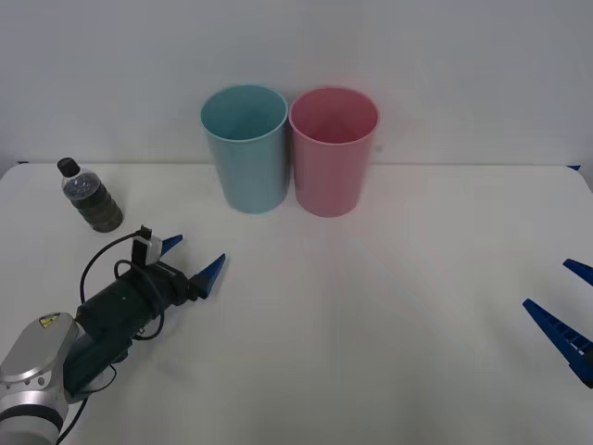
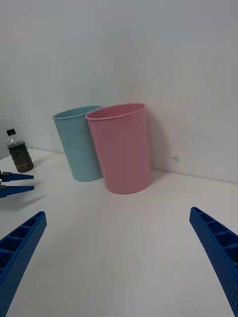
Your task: Grasp the object on the table and drop it into the matching bin: aluminum can to the light blue bin, PET bottle to the pink bin.
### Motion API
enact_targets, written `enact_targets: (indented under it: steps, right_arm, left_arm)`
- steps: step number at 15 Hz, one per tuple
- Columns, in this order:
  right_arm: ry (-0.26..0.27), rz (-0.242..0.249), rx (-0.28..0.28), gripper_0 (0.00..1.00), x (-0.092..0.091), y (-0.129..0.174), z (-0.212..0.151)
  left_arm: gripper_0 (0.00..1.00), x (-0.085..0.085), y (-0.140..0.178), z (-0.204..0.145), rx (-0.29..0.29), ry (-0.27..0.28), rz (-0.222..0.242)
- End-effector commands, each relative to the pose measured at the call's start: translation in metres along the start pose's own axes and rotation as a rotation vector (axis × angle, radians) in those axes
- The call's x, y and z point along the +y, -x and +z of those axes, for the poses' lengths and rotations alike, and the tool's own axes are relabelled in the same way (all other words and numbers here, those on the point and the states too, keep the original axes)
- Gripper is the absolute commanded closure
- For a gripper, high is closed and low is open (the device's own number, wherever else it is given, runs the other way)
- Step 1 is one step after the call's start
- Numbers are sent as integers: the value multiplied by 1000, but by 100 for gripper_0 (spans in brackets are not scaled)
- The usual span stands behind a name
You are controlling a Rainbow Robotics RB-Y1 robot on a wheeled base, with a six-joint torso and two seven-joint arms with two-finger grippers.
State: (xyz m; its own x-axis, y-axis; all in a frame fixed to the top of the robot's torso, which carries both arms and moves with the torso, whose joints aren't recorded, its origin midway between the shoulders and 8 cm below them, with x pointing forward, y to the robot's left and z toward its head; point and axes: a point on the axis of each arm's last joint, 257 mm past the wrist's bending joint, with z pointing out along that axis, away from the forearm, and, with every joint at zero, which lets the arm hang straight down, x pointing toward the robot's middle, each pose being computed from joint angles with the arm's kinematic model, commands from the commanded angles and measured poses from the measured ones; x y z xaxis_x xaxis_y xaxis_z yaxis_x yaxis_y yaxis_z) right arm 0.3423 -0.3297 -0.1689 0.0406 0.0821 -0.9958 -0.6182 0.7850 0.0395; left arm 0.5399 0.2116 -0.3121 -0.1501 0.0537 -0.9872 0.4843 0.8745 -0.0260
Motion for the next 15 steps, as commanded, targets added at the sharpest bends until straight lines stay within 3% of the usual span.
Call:
enact_targets:
  steps: [1,15]
  right_arm:
    - [0,0,0,0,0,0,0]
    - [0,0,0,0,0,0,0]
  left_arm:
    - [0,0,0,0,0,0,0]
    - [0,0,0,0,0,0,0]
